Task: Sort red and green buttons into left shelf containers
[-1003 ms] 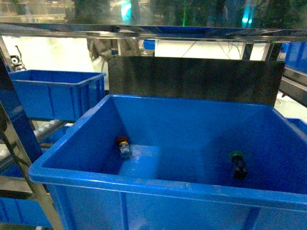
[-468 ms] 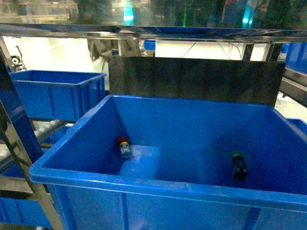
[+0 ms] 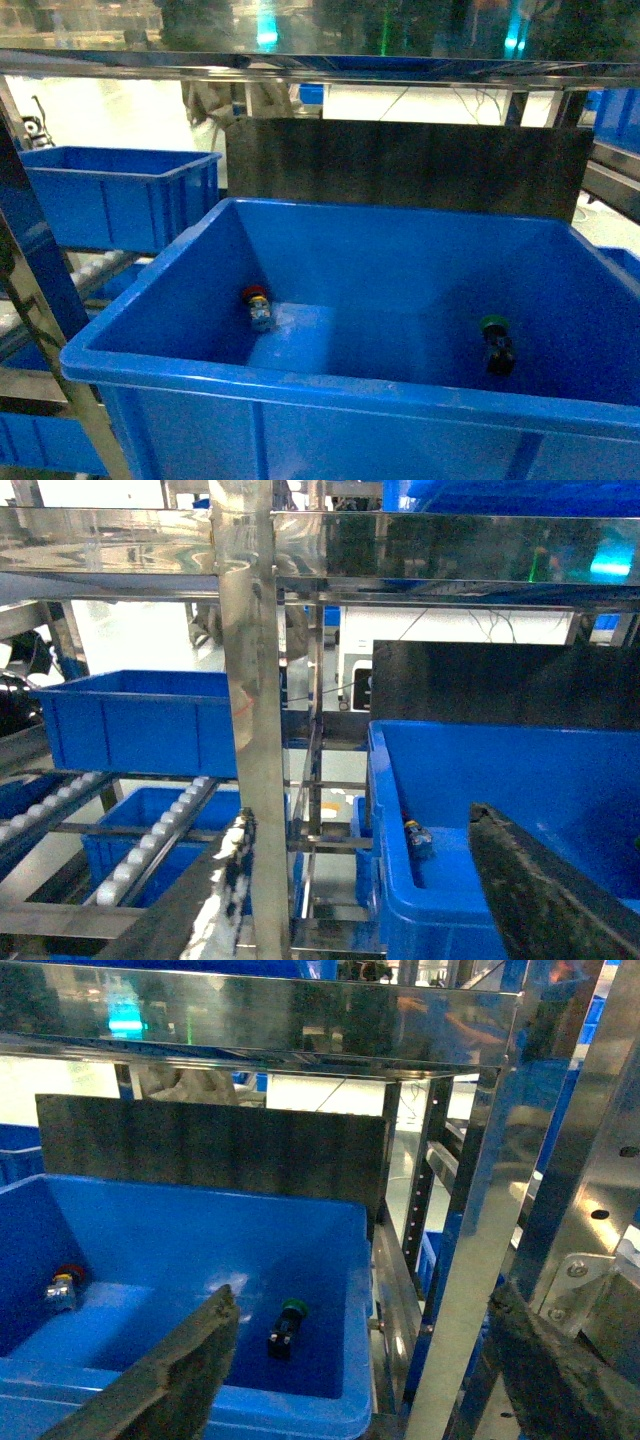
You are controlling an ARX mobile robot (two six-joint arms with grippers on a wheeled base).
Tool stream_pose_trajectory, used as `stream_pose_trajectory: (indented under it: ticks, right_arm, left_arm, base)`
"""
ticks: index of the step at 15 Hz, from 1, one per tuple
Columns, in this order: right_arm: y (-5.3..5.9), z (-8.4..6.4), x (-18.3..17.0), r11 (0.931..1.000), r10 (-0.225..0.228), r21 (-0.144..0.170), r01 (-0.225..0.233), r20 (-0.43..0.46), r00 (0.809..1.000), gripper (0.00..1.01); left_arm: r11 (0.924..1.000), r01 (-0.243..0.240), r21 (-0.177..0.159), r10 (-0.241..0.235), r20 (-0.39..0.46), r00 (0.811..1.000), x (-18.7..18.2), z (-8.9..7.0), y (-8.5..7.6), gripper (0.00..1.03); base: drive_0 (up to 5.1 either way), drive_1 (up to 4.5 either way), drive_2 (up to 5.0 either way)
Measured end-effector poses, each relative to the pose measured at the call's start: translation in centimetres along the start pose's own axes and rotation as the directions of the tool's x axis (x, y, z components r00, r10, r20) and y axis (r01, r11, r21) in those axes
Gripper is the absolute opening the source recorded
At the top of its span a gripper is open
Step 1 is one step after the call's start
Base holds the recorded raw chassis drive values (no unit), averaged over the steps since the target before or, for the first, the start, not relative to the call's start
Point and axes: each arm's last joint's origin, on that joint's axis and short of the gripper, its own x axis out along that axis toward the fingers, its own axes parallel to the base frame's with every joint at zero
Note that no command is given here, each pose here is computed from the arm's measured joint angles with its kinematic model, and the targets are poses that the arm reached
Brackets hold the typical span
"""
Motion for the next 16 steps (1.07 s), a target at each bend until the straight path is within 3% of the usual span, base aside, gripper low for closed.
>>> stream_pose_trajectory:
  ticks: [3, 4, 16]
  right_arm:
    - [0.00, 0.00, 0.00, 1.0000, 0.000, 0.000, 0.000, 0.000, 1.000, 1.00]
    - [0.00, 0.00, 0.00, 1.0000, 0.000, 0.000, 0.000, 0.000, 1.000, 0.99]
    - [0.00, 0.00, 0.00, 1.0000, 0.000, 0.000, 0.000, 0.000, 1.000, 0.98]
  left_arm:
    - [1.0000, 0.000, 0.000, 0.000, 0.000, 1.000, 0.00, 0.00, 0.00, 0.93]
    - [1.0000, 0.000, 0.001, 0.000, 0.000, 1.000, 0.00, 0.00, 0.00, 0.99]
    - [1.0000, 0.000, 0.001, 0.000, 0.000, 1.000, 0.00, 0.00, 0.00, 0.98]
  base:
    - [0.0, 0.00, 0.0]
    - [0.0, 0.00, 0.0]
    - [0.0, 0.00, 0.0]
